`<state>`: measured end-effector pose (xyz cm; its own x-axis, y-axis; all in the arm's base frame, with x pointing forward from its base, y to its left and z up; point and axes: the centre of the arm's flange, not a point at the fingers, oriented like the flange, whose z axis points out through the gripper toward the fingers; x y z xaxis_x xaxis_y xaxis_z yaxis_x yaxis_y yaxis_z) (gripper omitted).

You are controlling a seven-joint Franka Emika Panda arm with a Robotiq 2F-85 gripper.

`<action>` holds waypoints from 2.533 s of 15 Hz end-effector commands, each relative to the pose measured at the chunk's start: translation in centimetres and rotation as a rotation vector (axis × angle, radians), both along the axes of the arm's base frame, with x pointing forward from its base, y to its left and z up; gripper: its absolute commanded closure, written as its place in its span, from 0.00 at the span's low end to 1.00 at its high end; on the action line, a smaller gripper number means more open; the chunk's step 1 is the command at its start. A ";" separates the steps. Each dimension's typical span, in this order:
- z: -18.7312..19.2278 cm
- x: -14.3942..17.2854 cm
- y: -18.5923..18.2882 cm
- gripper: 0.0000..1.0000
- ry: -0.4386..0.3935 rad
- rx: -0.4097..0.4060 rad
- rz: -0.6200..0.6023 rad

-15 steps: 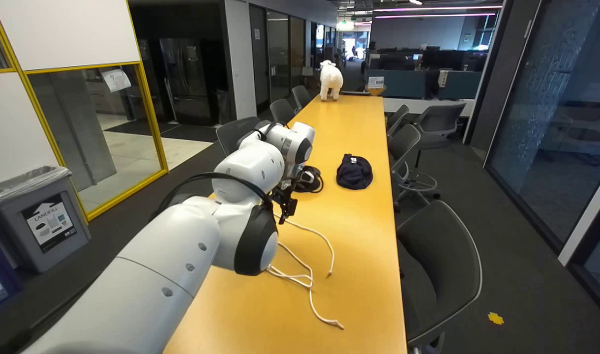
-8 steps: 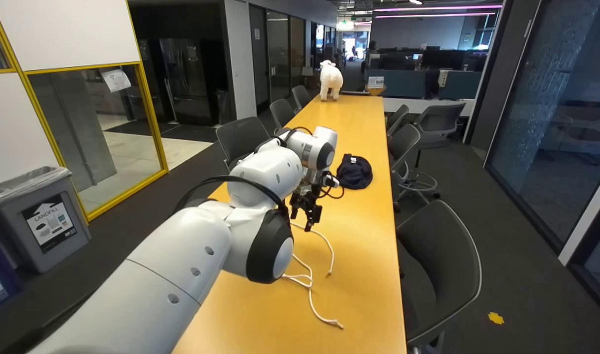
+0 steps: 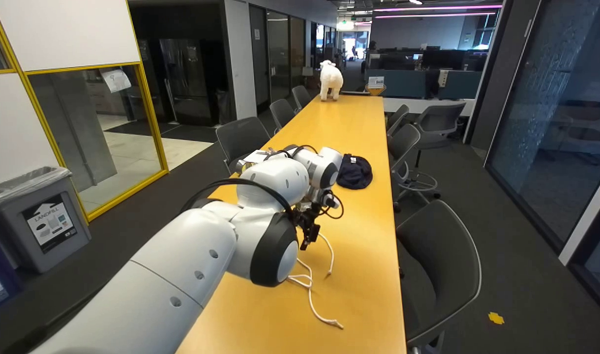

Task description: Separate the two white ropes

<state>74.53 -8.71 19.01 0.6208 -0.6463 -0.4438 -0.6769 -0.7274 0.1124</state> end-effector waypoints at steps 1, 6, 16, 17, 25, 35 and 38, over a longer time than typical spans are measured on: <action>0.3 -6.9 3.5 0.00 -0.015 0.020 -0.022; 0.3 -6.6 5.7 0.00 -0.155 -0.054 0.004; 2.4 -9.6 9.6 0.00 -0.224 -0.149 0.098; 2.5 -10.3 10.2 0.00 -0.229 -0.150 0.099; 2.8 -16.8 14.8 0.00 -0.326 -0.172 0.095; 2.6 -21.6 10.9 0.00 -0.427 -0.269 -0.108; 2.5 -19.8 8.8 0.00 -0.412 -0.262 -0.127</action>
<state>53.80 1.61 20.58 0.6390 -0.7691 0.0108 -0.7692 -0.6390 0.0004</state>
